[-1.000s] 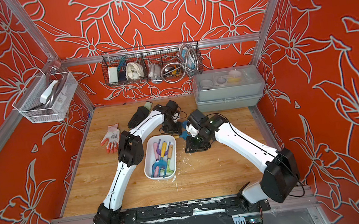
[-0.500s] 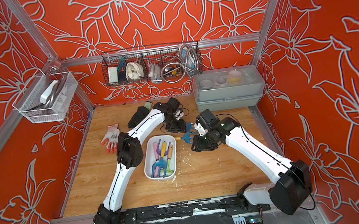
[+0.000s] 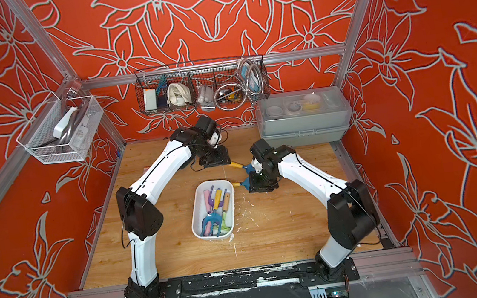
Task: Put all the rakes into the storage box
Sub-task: Move the rake to the center of the board, then adjust the storage box at the center of the board.
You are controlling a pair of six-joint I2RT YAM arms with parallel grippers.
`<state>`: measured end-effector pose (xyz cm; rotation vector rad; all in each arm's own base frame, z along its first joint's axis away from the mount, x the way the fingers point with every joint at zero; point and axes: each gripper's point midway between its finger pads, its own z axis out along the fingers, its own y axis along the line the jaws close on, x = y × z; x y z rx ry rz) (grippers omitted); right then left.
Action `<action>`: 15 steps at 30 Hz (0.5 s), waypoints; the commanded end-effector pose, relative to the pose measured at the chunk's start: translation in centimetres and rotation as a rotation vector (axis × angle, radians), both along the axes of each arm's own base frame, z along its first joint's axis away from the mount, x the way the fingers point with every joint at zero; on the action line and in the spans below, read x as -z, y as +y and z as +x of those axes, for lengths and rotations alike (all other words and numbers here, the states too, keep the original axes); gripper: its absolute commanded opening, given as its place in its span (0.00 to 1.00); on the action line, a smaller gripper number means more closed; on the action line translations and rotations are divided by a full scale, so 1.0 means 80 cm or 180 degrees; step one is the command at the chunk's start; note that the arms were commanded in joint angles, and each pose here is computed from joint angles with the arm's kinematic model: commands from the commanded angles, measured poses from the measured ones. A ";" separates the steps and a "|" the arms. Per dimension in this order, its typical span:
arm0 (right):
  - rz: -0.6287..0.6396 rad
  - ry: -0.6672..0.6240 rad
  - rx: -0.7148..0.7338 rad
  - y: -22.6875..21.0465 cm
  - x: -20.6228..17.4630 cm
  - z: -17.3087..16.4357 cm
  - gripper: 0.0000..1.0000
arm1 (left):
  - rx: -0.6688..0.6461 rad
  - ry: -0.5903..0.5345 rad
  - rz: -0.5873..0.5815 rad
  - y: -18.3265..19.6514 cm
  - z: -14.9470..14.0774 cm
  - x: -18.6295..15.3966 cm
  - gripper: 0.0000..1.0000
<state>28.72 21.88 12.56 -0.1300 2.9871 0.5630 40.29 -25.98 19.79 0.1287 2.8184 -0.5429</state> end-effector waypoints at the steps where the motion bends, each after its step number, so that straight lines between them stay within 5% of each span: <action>1: -0.0034 -0.0094 -0.0033 0.014 0.006 0.034 0.36 | -0.0169 -0.0041 0.0010 0.036 -0.022 -0.029 0.58; 8: -0.0143 0.0183 -0.0161 0.046 0.065 0.076 0.33 | -0.0425 0.0056 -0.0066 0.094 -0.061 -0.033 0.58; 15: -0.0102 0.0259 -0.0461 0.102 0.081 0.070 0.33 | -0.0642 0.0110 -0.0077 0.142 -0.084 -0.024 0.58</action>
